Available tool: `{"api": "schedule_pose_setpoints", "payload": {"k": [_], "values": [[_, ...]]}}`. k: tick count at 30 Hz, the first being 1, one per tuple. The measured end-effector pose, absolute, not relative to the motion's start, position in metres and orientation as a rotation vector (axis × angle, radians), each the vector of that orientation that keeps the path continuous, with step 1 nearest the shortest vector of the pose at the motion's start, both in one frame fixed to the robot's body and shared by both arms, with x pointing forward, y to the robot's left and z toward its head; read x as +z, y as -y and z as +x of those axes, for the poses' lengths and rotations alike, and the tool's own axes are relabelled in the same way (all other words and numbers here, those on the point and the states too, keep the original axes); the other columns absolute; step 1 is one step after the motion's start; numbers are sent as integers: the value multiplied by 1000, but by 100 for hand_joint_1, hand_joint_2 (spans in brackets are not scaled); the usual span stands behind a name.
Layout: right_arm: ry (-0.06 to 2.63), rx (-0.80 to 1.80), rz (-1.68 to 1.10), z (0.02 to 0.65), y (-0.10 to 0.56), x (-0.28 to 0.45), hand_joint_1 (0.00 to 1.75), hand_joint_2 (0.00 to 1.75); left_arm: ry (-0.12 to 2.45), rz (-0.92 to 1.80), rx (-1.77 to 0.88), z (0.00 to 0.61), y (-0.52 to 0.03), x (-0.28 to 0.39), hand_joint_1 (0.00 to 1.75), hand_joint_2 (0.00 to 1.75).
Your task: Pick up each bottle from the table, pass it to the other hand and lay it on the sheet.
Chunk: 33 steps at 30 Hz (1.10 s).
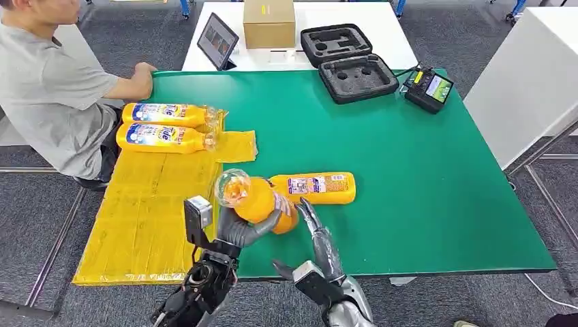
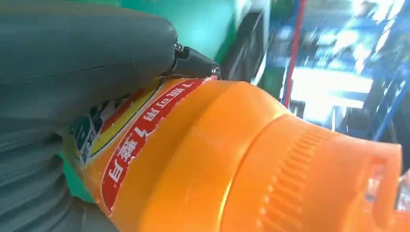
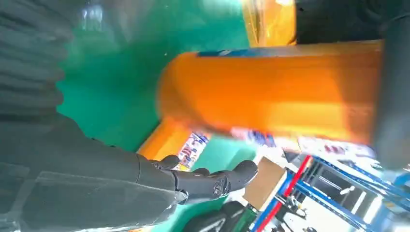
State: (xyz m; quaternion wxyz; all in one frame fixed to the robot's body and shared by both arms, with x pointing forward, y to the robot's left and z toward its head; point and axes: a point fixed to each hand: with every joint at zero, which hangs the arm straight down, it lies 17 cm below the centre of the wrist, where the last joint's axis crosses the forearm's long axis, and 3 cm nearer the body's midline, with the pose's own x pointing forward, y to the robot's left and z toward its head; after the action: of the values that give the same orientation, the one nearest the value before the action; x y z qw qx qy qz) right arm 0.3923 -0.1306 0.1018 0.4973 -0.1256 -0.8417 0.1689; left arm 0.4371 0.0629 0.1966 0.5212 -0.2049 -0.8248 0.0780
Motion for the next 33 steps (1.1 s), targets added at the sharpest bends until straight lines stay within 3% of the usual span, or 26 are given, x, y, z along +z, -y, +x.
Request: {"api": "schedule_pose_setpoints", "payload": {"k": [1, 2, 7, 18, 33], "values": [[2043, 409, -306, 391, 130, 103, 0, 0, 2011, -423, 157, 438, -68, 200, 175, 175], [2047, 411, -306, 389, 130, 104, 0, 175, 2038, -367, 136, 438, -74, 202, 175, 175], [2063, 406, -304, 385, 129, 110, 0, 175, 2158, -159, 81, 438, -103, 223, 173, 175], [2060, 411, -298, 381, 129, 108, 0, 175, 2385, 646, -275, 433, -154, 256, 175, 175], [2055, 402, -286, 380, 129, 108, 0, 175, 2201, 1075, -607, 455, -179, 238, 175, 175]]}}
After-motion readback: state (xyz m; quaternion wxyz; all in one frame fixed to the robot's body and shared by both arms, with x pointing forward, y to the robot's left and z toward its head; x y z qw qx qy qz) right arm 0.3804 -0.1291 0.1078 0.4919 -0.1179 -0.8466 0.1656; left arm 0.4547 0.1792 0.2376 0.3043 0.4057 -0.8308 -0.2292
